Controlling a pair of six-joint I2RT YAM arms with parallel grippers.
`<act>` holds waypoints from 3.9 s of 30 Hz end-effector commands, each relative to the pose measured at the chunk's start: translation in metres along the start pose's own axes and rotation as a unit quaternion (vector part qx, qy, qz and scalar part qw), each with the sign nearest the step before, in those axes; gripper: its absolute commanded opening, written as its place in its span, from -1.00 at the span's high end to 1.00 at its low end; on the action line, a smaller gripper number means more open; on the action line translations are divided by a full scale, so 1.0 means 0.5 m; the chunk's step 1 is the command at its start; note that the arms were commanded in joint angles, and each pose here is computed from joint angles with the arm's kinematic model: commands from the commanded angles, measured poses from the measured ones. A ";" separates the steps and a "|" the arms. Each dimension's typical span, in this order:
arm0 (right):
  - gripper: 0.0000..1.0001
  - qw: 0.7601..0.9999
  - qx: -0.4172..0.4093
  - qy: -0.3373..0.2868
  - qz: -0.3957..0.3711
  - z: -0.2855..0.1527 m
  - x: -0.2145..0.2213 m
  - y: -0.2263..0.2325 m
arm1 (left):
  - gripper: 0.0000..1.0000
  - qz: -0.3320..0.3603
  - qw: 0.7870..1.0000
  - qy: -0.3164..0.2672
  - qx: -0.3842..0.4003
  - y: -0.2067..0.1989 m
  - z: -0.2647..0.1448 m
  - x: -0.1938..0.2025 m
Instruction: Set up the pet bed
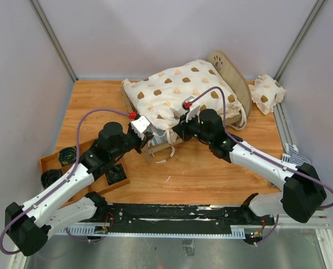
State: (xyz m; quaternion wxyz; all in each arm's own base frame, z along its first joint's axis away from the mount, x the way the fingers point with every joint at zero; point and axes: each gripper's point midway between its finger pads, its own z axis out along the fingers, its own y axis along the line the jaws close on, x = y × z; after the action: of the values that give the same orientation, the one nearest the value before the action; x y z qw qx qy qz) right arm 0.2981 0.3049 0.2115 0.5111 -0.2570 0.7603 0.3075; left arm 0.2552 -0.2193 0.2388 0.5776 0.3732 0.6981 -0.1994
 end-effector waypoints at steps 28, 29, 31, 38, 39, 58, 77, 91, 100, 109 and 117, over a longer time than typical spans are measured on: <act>-0.06 0.997 0.044 0.052 0.037 -0.076 0.054 -0.009 | 0.88 -0.192 0.964 -0.001 -0.182 0.077 0.033 0.134; -0.06 0.997 0.033 0.050 0.039 -0.078 0.063 0.006 | 0.88 -0.197 0.964 -0.003 -0.179 0.074 0.034 0.134; -0.03 0.998 0.018 0.039 0.040 -0.076 0.080 0.032 | 0.88 -0.210 0.963 -0.007 -0.169 0.069 0.037 0.136; 0.06 0.999 -0.039 0.000 0.029 -0.029 0.161 0.135 | 0.87 -0.242 0.956 -0.002 -0.166 0.073 0.034 0.154; 0.07 0.998 -0.048 -0.002 0.029 -0.018 0.169 0.150 | 0.87 -0.246 0.955 0.000 -0.168 0.079 0.033 0.158; 0.25 0.996 0.032 -0.031 -0.083 0.192 0.269 0.137 | 0.86 -0.264 0.947 0.004 -0.182 0.121 0.035 0.162; 0.26 0.988 0.108 0.022 -0.112 0.249 0.353 0.051 | 0.86 -0.292 0.937 0.008 -0.192 0.169 0.051 0.175; 0.99 0.992 0.034 0.021 -0.122 0.204 0.389 0.083 | 0.46 -0.298 0.934 -0.003 -0.198 0.171 0.037 0.155; 0.99 0.993 -0.062 0.022 -0.101 0.131 0.382 0.156 | 0.05 -0.328 0.909 0.003 -0.257 0.199 -0.007 0.135; 0.99 0.992 -0.106 0.029 -0.059 0.068 0.378 0.207 | -0.21 -0.373 0.899 0.077 -0.217 0.130 -0.046 0.160; 0.99 0.994 -0.111 0.000 -0.001 0.060 0.291 0.239 | -0.21 -0.457 0.877 0.044 -0.139 0.031 -0.086 0.171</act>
State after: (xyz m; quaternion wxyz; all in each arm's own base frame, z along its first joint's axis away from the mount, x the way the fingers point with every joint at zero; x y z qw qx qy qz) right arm 0.1864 0.3865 0.0706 0.4872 -0.3385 0.7190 0.3621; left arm 0.2584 -0.1471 0.1827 0.4766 -0.0337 0.8339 -0.2761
